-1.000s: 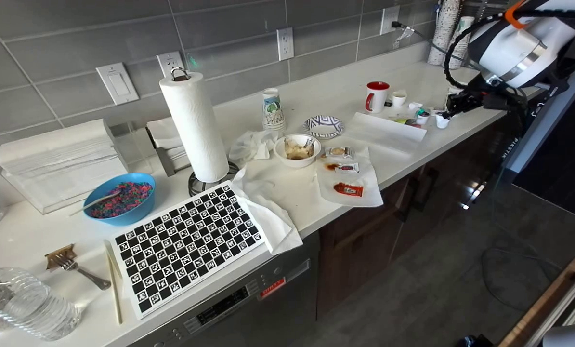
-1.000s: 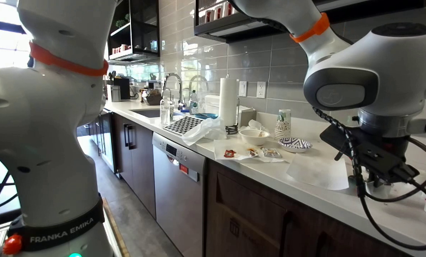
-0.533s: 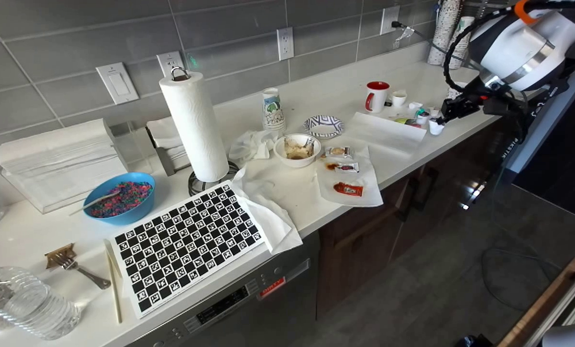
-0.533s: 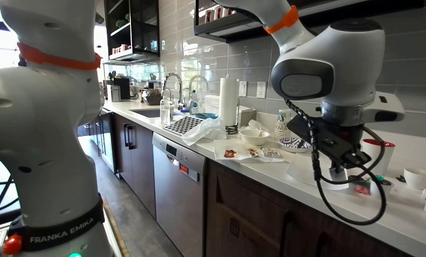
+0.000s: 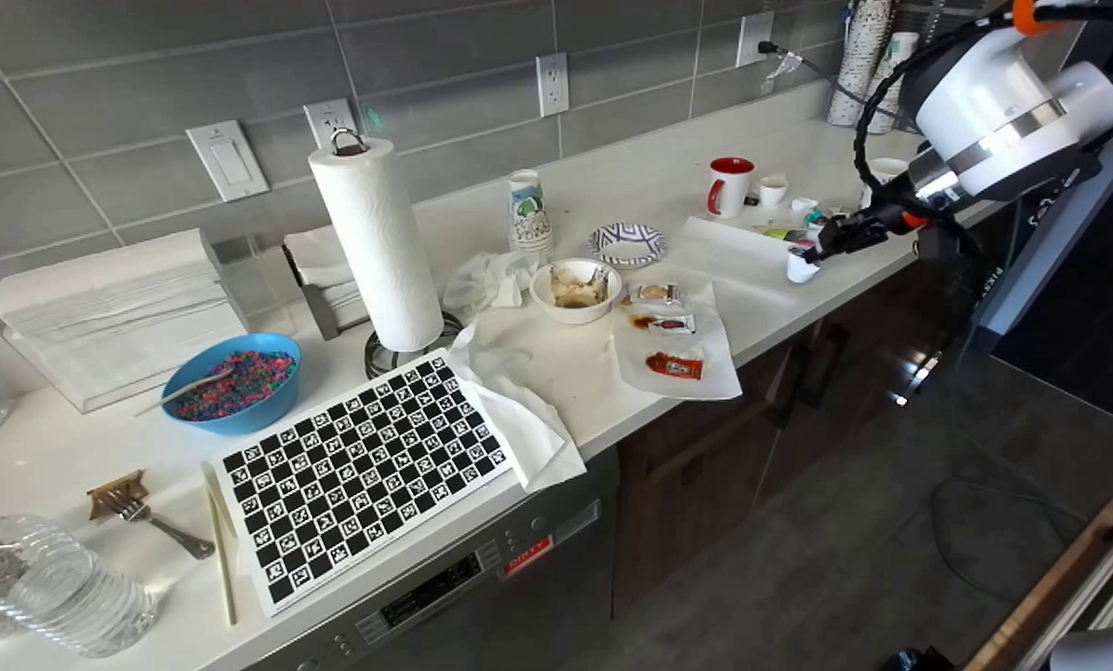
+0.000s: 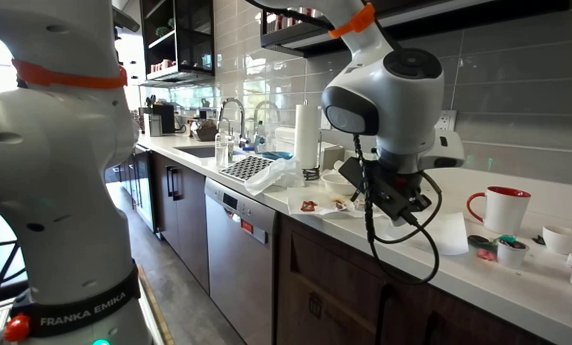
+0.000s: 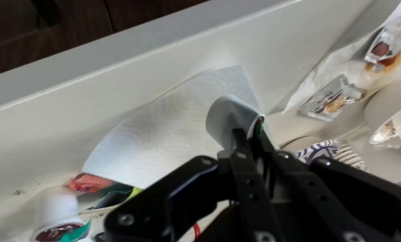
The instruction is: Place one of the small white containers in the trash can beneath the counter to the right of the dishwasher
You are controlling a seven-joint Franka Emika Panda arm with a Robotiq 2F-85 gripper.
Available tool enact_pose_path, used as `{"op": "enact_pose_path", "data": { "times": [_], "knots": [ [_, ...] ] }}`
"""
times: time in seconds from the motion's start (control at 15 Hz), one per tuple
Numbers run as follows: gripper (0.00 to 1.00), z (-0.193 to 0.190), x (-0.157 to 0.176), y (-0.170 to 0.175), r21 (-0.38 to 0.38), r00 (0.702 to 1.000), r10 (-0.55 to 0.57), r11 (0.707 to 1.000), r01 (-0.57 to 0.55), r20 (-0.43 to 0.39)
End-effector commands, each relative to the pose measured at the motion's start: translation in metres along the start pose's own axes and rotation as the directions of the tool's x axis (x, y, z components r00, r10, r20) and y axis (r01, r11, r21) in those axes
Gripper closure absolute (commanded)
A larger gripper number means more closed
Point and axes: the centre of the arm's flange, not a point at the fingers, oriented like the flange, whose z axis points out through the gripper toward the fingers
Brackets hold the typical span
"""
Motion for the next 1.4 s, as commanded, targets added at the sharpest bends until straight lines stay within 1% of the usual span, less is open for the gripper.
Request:
{"op": "enact_pose_path", "data": {
  "times": [0.0,0.27,0.4,0.53,0.67,0.8,0.87,1.0,1.07,1.13,1.33],
  "knots": [
    [0.98,-0.009,-0.043,-0.022,0.092,0.999,-0.031,0.995,0.028,0.029],
    [0.98,-0.02,-0.078,-0.038,0.18,0.993,-0.013,0.984,-0.009,0.121],
    [0.98,-0.024,-0.094,-0.042,0.187,0.989,-0.003,0.982,-0.026,0.151],
    [0.98,-0.023,-0.106,-0.041,0.165,0.985,0.015,0.985,-0.044,0.173],
    [0.98,-0.014,-0.118,-0.036,0.154,0.985,0.044,0.986,-0.07,0.168],
    [0.98,0.002,-0.13,-0.029,0.167,0.985,0.074,0.981,-0.101,0.156],
    [0.98,0.013,-0.135,-0.026,0.176,0.987,0.087,0.978,-0.111,0.138],
    [0.98,0.029,-0.141,-0.02,0.161,0.988,0.117,0.978,-0.132,0.098],
    [0.91,0.002,-0.127,-0.026,0.179,0.987,0.101,0.976,-0.123,0.127],
    [0.91,0.006,-0.131,-0.025,0.174,0.987,0.108,0.976,-0.128,0.118],
    [0.91,0.013,-0.136,-0.022,0.171,0.986,0.114,0.976,-0.135,0.123]
  ]
}}
